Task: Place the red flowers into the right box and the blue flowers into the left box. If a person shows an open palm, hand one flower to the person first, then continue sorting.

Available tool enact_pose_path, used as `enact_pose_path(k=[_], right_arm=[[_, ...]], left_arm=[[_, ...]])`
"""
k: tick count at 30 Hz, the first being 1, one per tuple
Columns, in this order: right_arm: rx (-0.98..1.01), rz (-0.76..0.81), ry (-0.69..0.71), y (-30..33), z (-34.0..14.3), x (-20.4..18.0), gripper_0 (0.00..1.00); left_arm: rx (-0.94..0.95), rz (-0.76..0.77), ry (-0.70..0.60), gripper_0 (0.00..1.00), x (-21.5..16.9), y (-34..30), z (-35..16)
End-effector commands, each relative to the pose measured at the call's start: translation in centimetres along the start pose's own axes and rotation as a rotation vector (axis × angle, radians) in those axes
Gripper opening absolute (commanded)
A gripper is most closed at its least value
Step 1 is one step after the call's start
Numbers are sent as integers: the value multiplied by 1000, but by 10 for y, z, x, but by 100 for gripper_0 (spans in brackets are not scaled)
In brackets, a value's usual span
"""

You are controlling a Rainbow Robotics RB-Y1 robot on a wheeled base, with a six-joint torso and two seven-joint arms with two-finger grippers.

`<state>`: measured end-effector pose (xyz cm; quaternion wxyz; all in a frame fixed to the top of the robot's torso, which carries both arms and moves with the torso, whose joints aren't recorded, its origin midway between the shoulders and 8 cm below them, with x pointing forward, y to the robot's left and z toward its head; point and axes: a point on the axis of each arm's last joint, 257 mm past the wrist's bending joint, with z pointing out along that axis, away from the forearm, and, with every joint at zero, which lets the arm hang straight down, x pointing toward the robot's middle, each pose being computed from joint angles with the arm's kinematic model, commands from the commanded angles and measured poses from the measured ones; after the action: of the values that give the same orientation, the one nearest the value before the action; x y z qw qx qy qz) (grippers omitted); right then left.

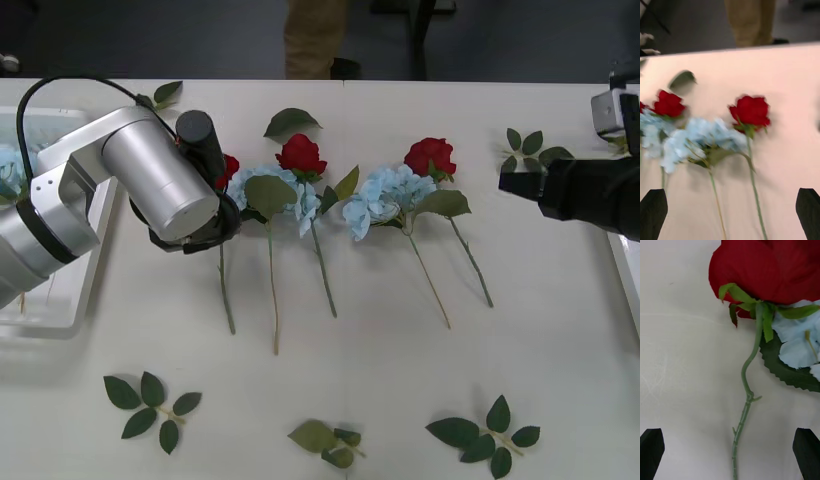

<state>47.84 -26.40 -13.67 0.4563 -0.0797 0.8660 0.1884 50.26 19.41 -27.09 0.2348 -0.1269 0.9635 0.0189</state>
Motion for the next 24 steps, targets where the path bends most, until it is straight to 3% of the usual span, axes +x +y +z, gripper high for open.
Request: enact_pose_path(k=[1,7,15,24], right_arm=[[42,-86,67,-36,22,22,100],[79,-120,128,-68,68,39,99],[81,-108,117,-62,127,20,98],[62,-99,89,-39,162,7,98]], left_arm=[[1,-17,9,100,15,-4,13],[1,-44,-21,100,13,-8,38],[7,-68,-54,100,7,-10,61],[-18,-37,-72,100,13,-6,72]])
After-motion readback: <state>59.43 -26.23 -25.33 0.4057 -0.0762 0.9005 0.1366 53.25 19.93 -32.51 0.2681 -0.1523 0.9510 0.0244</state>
